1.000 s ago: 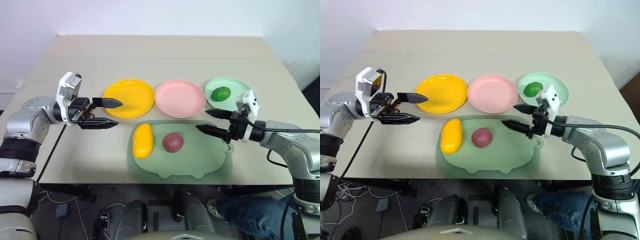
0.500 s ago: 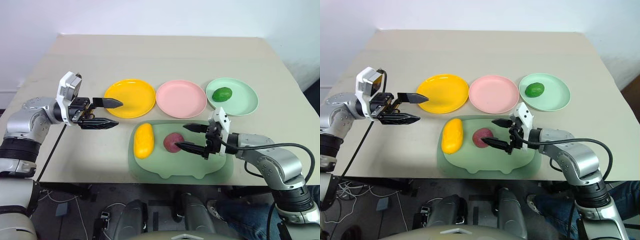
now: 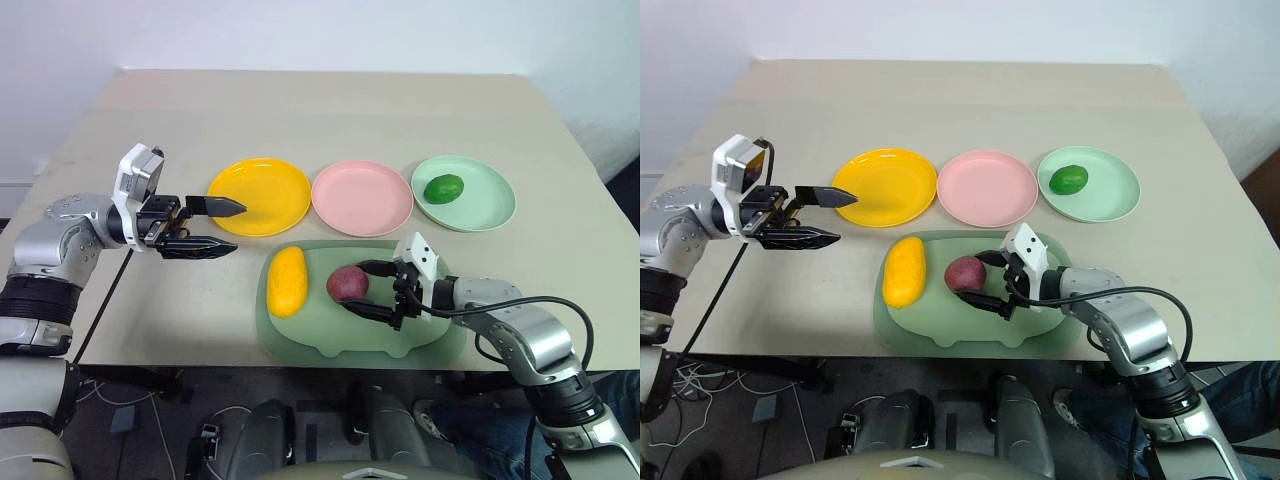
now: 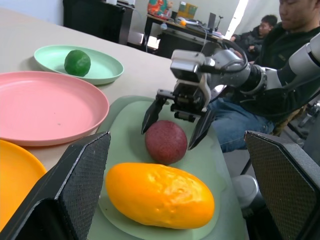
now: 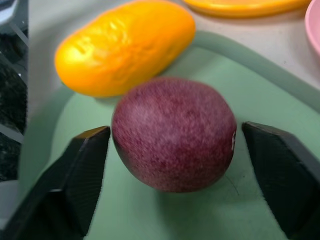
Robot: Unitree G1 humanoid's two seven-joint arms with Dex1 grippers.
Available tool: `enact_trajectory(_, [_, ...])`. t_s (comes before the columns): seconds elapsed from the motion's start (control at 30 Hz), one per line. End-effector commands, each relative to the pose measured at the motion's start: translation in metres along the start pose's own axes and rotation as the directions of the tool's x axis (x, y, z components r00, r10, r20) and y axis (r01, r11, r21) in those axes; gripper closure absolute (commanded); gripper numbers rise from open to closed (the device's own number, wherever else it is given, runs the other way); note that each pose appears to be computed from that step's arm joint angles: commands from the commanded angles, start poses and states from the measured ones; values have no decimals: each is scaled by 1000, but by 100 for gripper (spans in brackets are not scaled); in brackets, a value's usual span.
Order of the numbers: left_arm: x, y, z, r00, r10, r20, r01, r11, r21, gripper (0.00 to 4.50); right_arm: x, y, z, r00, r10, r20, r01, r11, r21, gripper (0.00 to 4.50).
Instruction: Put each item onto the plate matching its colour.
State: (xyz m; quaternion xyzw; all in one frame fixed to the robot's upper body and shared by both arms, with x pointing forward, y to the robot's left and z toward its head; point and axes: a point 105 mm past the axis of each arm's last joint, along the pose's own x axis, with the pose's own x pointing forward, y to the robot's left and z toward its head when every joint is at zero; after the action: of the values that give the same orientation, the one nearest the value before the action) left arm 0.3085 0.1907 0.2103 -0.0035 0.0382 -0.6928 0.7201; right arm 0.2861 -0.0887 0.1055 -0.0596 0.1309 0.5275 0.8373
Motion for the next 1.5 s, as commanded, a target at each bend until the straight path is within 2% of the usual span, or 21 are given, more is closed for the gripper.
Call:
enact_trajectory(0.03, [-3,-4,17,1000,-7,7,7,998,56,0,4,-3,11,999,-16,42,19,998,-52,120])
enact_trajectory(0.1, [-3,-4,17,1000,-7,8,6,998,55,0,5,-7,14,998,-35,55,37,998,-52,143])
enact_trajectory(0.2, [-4,-5,17,1000,-7,8,6,999,51,0,3,-8,23,996,-30,89,36,998,-58,145])
enact_trajectory(0.37, [-4,-4,16,1000,-4,8,4,999,47,0,-11,-16,60,982,-26,187,29,1000,-11,145])
enact_trajectory(0.43, [-3,-4,16,1000,-5,11,5,999,47,0,-16,-26,79,972,-54,229,55,998,3,145])
enact_trajectory(0.53, [-2,-3,16,1000,-7,15,7,999,49,0,-22,-62,105,933,-202,298,193,979,61,145])
enact_trajectory(0.63, [-1,-4,16,1000,-10,17,9,999,51,0,-18,-96,98,892,-367,263,358,930,83,145])
enact_trajectory(0.7, [-2,-4,16,1000,-9,14,8,999,51,0,-12,-125,83,844,-498,200,485,867,114,145])
enact_trajectory(0.77, [-2,-4,16,1000,-9,17,8,999,50,0,-5,-136,71,824,-543,164,530,840,117,145])
enact_trajectory(0.83, [-2,-5,17,1000,-10,16,9,999,51,0,4,-138,61,832,-541,122,531,841,105,145])
enact_trajectory(0.9, [-4,-7,16,1000,-5,6,4,999,52,0,16,-135,46,865,-500,38,490,858,152,74])
enact_trajectory(0.97, [-6,-7,16,1000,3,9,-3,999,50,0,17,-133,53,856,-511,81,501,858,116,15])
enact_trajectory(1.0, [-7,-7,16,1000,4,10,-5,999,50,0,16,-131,58,856,-507,103,497,861,104,4])
enact_trajectory(1.2, [-5,-8,15,1000,-3,20,2,999,43,0,2,-130,86,838,-496,226,473,868,149,4])
enact_trajectory(1.3, [-4,-6,14,1000,-3,23,2,999,42,0,-17,-137,102,811,-506,292,498,860,108,4])
enact_trajectory(1.33, [-3,-6,14,1000,-5,25,4,999,42,0,-30,-141,115,786,-518,338,523,848,85,4])
enact_trajectory(1.47, [-2,-6,15,1000,-9,25,8,999,45,0,-66,-142,150,747,-486,454,514,855,70,4])
enact_trajectory(1.5, [-2,-5,15,1000,-8,27,7,999,45,0,-73,-137,153,764,-449,462,474,878,70,4])
